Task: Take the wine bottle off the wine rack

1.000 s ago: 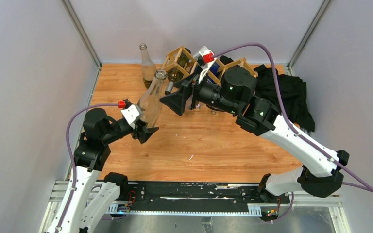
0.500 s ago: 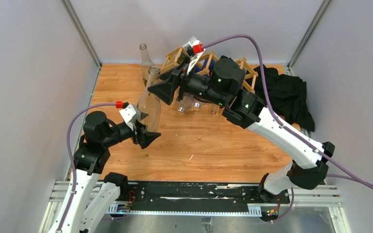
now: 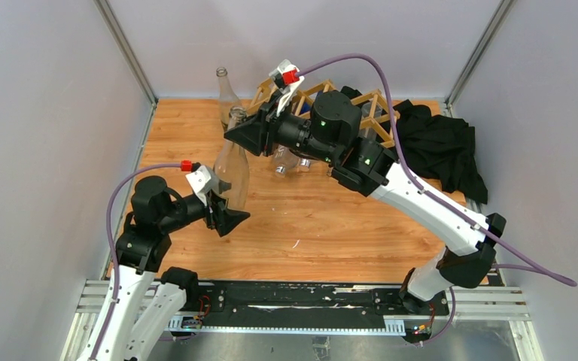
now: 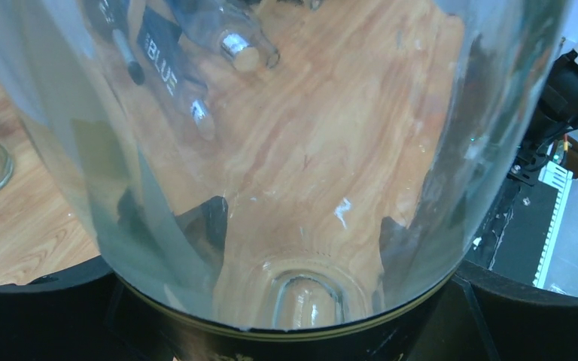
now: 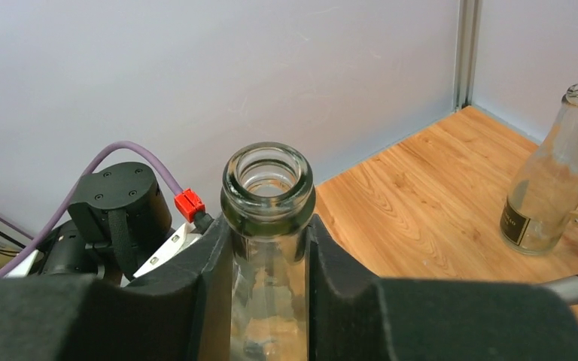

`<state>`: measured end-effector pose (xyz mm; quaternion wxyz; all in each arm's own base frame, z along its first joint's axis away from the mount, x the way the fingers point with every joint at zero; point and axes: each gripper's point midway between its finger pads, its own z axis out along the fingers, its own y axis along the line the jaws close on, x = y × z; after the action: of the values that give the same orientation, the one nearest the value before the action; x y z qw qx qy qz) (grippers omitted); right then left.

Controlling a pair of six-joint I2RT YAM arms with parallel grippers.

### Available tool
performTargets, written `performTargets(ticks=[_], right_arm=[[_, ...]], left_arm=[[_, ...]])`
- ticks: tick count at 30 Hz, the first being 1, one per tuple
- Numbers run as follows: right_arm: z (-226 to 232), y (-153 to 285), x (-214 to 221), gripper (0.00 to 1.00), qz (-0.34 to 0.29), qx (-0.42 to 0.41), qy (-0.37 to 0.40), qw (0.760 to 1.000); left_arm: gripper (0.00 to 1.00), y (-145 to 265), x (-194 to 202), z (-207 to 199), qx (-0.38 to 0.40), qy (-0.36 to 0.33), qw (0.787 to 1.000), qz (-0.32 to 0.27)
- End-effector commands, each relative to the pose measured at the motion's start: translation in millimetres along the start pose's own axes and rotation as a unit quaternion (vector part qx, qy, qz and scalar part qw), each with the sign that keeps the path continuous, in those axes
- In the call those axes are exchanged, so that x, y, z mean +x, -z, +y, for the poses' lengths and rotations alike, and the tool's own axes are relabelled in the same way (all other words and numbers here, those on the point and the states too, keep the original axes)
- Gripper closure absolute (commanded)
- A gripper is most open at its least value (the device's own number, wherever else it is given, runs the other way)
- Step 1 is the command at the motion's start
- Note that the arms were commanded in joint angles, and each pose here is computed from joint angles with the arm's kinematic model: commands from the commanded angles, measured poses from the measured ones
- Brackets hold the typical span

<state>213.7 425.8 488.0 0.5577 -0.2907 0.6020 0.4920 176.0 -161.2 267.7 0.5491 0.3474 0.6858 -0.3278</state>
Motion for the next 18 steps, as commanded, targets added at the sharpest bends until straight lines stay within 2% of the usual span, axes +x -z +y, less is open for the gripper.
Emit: performTargets(ticks=[1,2,3,4,6,15,18], right_arm=[[7.3,-1.4,-15.5,1.00,-0.018,-0.001,-0.001,1.000],[6.3,-1.1,-13.5,1.00,-0.014,0.001,-0.001,1.000],[5.3,-0.9,-11.6,1.00,-0.012,0.003,-0.001,1.000],[4.1,-0.5,-9.1,1.00,-0.008,0.006,-0.001,1.000],[1.6,1.3,-5.1,1.00,-0.005,0.011,0.001,1.000],[-0.3,8.7,17.0,1.00,0.018,0.011,-0.008,1.000],[1.6,9.6,24.2,1.00,0.026,0.008,-0.012,1.000]], left_arm=[[0.82,4.2,-30.5,-7.0,0.012,-0.062,0.997,-0.052],[0.54,4.1,-30.0,-5.9,0.008,-0.056,0.997,-0.050],[0.21,4.0,-29.7,-5.2,0.006,-0.048,0.998,-0.048],[0.03,3.8,-30.1,-4.4,0.003,-0.041,0.998,-0.047],[0.00,3.8,-33.4,-2.2,-0.006,-0.025,0.998,-0.050],[0.00,-5.5,-72.3,-1.3,0.006,0.074,0.993,-0.088],[0.01,-10.2,-74.5,0.7,0.012,0.085,0.992,-0.088]])
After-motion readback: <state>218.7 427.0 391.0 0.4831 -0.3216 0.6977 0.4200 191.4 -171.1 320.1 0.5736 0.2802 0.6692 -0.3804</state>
